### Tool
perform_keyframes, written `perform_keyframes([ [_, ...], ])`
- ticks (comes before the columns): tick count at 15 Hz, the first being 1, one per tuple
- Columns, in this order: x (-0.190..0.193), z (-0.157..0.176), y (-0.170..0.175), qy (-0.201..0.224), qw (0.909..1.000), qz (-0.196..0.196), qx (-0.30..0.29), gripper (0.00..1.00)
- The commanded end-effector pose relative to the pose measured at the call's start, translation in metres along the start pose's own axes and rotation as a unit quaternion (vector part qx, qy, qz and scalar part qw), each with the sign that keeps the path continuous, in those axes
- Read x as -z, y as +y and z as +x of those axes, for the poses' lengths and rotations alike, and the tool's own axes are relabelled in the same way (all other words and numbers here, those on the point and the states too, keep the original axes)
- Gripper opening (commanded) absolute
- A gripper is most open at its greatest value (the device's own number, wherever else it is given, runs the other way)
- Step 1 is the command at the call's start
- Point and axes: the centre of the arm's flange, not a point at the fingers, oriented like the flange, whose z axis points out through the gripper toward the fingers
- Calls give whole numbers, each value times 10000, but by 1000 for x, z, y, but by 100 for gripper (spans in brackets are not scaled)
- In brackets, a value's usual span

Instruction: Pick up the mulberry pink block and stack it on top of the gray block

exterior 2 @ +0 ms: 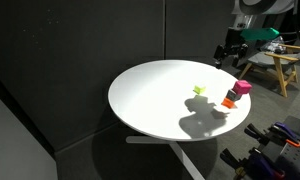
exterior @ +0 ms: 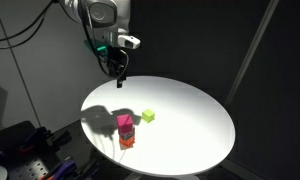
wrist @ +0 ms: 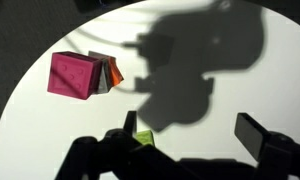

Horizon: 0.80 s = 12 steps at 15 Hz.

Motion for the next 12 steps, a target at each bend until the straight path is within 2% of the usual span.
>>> perform_keyframes([
  [1, 26, -19, -4, 152, 9994, 206, 232, 100],
  [6, 46, -41, -6, 373, 9974, 331, 527, 100],
  [12, 64, -80, -8, 581, 9909, 404, 1146, 100],
])
